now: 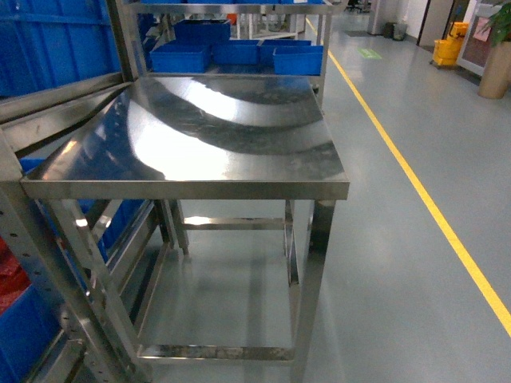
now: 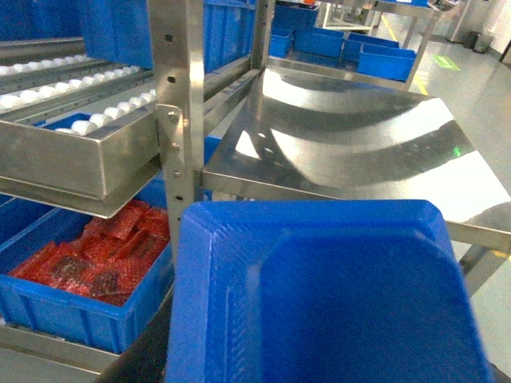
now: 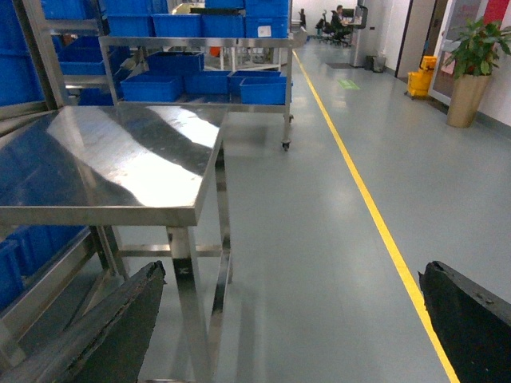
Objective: Pick blue part to blue bin on bottom shelf
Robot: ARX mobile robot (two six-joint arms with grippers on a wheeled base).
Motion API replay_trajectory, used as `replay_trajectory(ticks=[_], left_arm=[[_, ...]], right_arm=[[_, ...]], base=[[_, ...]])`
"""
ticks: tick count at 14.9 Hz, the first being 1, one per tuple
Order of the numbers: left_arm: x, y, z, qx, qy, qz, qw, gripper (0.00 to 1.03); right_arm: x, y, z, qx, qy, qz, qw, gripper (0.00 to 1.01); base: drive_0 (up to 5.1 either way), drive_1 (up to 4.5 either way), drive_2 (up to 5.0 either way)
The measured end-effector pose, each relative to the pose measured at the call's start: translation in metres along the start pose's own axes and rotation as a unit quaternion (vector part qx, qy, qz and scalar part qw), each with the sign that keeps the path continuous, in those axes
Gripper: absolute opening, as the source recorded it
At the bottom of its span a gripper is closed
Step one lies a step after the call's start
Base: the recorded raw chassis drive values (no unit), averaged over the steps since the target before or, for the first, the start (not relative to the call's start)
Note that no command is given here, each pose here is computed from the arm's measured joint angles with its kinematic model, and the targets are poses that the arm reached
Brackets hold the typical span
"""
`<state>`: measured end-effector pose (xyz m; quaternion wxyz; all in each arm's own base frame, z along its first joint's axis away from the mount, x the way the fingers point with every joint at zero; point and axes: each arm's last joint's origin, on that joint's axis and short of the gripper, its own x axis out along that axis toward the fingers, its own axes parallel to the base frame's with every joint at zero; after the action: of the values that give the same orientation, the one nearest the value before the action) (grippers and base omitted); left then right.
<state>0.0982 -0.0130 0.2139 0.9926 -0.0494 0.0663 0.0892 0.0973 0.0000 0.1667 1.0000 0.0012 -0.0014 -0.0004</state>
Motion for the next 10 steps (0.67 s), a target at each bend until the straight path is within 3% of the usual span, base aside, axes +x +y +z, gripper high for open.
replay_trajectory(ticks=[10], left_arm=[[0.0002,0.0,-0.0003,0.001,0.002,0.0,1.0,0.43]], right_arm=[[0.0,0.0,0.0,0.0,0.0,0.0,1.0,0.98]], base=[[-5.0,2.44,2.4]])
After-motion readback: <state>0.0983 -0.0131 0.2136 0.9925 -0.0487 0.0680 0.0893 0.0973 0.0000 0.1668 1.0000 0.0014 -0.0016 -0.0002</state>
